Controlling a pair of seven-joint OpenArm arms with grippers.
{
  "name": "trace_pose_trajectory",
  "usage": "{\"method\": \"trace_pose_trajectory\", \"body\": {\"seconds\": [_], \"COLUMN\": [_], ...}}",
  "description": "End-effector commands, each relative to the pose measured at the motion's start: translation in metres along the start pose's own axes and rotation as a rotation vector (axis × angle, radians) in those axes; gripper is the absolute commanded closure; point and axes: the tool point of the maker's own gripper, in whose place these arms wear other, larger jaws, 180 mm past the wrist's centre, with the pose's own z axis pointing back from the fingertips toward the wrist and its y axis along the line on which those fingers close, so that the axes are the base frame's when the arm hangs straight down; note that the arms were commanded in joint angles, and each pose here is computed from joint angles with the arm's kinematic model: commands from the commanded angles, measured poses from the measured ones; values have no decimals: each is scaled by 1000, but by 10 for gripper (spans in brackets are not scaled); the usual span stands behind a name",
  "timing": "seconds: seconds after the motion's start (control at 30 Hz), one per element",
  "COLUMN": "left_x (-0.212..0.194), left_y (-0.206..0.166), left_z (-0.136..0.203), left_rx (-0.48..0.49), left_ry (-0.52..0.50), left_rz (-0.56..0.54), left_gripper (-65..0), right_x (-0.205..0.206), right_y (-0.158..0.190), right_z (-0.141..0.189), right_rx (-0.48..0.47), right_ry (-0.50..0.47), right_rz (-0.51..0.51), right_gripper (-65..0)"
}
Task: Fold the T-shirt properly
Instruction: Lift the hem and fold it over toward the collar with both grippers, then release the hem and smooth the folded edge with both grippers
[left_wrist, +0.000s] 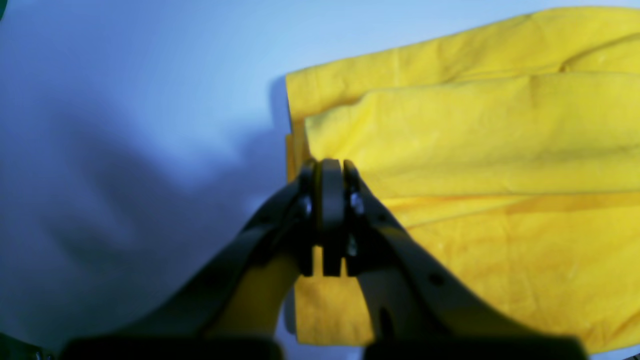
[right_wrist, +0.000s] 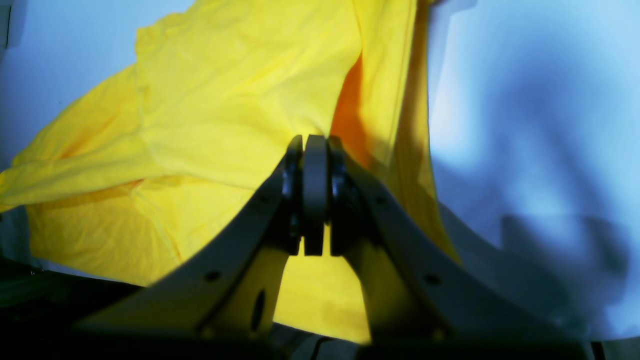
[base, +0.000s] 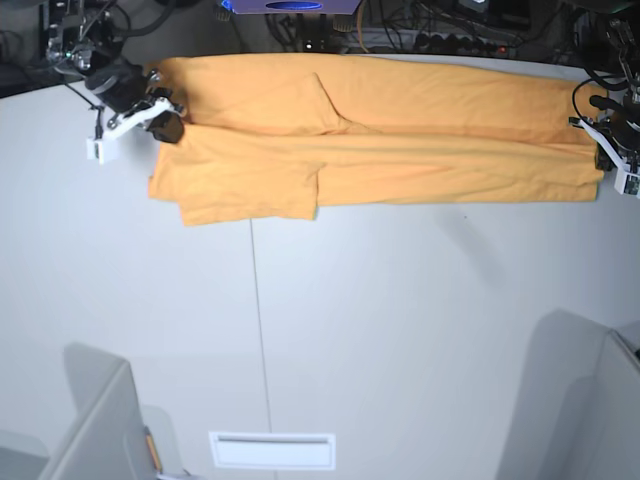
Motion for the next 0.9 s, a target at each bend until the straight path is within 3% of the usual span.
{"method": "trace_pose_trajectory", "body": {"seconds": [0.0, 0.17, 0.53, 0.73, 0.77, 0.87], "left_x": [13, 13, 32, 46, 48, 54], "left_y": [9, 9, 16, 19, 20, 21], "left_z": [5, 5, 6, 6, 6, 8], "left_rx": [22, 25, 47, 57, 58, 63], "left_ry": [-35, -35, -81, -112, -118, -132], "left_rz": [-20, -25, -19, -17, -15, -16], "left_gripper": [0, 0, -8, -216, -245, -365], "right_x": [7, -5, -3, 1, 3, 13], "right_y": [3, 4, 1, -3, -5, -15], "right_z": [4, 5, 5, 7, 8, 14], "right_rx": [14, 15, 8, -2, -8, -38], "right_ry": [-21, 50, 51, 53, 47, 15], "right_rz": [15, 18, 27, 49, 48, 37], "right_gripper": [0, 0, 0, 0, -26, -201]}}
